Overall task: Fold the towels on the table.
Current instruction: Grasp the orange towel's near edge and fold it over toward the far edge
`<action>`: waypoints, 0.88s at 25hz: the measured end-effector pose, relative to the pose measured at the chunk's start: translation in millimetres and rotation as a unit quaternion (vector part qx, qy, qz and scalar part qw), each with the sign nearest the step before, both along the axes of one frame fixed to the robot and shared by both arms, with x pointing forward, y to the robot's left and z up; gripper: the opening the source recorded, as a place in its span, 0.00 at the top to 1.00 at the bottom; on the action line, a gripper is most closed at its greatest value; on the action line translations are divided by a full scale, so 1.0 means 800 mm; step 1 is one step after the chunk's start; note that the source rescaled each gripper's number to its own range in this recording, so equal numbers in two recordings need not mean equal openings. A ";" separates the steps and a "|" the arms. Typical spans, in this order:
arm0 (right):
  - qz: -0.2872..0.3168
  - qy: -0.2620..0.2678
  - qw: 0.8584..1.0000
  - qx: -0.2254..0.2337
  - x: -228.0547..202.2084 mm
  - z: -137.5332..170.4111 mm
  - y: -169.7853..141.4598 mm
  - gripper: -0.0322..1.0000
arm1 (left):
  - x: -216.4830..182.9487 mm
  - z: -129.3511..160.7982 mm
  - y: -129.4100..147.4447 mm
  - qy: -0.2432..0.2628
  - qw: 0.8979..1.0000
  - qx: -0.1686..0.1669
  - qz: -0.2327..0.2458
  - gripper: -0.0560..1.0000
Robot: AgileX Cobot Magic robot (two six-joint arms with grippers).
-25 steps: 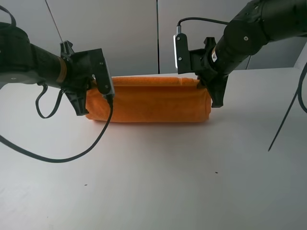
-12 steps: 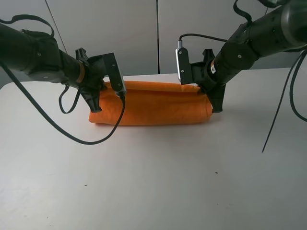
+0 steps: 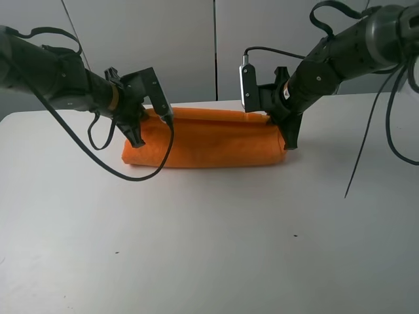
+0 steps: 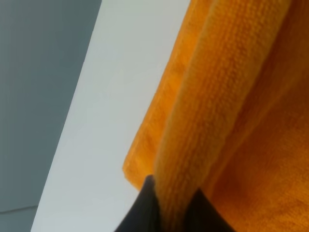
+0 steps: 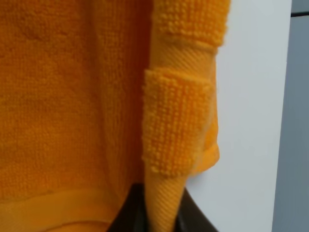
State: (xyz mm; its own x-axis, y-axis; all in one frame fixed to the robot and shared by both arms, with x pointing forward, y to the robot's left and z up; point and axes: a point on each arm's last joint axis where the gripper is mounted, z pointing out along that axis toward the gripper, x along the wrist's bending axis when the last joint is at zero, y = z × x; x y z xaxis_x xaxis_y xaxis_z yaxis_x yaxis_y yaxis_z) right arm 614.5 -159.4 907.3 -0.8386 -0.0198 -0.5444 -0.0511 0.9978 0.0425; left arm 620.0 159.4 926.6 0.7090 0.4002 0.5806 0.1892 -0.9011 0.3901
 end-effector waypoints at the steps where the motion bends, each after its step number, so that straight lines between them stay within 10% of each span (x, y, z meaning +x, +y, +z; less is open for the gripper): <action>1: 0.000 0.004 1.000 -0.002 0.000 -0.004 0.000 0.97 | 0.002 -0.001 0.000 0.000 1.000 -0.003 0.003 0.95; 22: -0.002 0.017 1.000 -0.001 0.003 -0.024 0.000 0.97 | 0.005 -0.031 0.000 0.028 0.999 -0.012 0.012 0.95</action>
State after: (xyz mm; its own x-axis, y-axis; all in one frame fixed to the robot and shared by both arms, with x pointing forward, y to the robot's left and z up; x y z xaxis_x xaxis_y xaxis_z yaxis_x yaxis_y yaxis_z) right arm 616.5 -159.7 888.2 -0.8572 -0.0166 -0.5148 -0.0450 0.9981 0.0426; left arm 624.0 159.0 902.1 0.7298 0.4308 0.5309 0.2330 -0.8867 0.3994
